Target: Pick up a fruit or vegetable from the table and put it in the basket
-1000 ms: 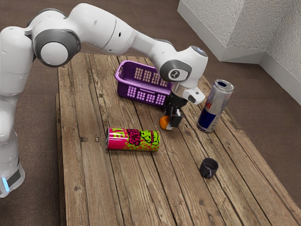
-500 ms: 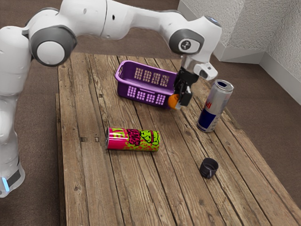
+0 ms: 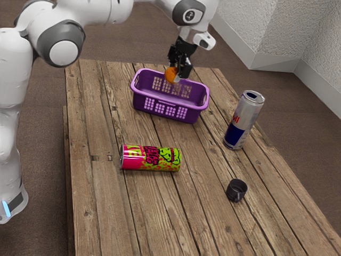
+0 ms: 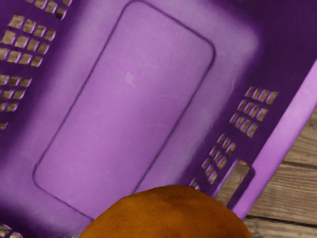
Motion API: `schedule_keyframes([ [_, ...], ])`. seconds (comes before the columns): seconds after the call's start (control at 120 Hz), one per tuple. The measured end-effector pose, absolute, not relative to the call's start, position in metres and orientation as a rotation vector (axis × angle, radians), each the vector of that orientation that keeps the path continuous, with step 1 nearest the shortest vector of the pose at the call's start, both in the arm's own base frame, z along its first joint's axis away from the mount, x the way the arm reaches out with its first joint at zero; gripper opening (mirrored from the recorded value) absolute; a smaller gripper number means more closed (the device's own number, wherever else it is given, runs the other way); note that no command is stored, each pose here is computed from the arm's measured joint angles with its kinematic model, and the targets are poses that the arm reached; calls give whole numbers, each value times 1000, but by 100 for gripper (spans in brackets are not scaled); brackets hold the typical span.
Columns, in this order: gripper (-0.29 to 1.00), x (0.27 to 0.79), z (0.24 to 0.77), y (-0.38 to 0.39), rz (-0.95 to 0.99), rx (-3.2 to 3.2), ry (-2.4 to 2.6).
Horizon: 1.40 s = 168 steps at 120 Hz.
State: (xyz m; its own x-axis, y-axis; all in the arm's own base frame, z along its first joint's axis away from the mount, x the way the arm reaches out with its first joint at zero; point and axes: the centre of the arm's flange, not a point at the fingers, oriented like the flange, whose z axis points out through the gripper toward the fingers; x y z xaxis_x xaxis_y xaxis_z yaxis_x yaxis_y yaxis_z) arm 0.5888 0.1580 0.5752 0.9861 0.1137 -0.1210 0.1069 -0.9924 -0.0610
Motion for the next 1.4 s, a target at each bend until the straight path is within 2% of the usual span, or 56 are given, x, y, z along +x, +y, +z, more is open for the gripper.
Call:
schedule_keyframes([
  [0.3, 34, 594, 570, 194, 93, -3011, -152],
  [0.667, 34, 615, 506, 204, 89, -2981, -87],
  [0.883, 34, 611, 494, 187, 198, -3011, -53],
  [1.4, 34, 600, 475, 187, 324, -3013, -103],
])
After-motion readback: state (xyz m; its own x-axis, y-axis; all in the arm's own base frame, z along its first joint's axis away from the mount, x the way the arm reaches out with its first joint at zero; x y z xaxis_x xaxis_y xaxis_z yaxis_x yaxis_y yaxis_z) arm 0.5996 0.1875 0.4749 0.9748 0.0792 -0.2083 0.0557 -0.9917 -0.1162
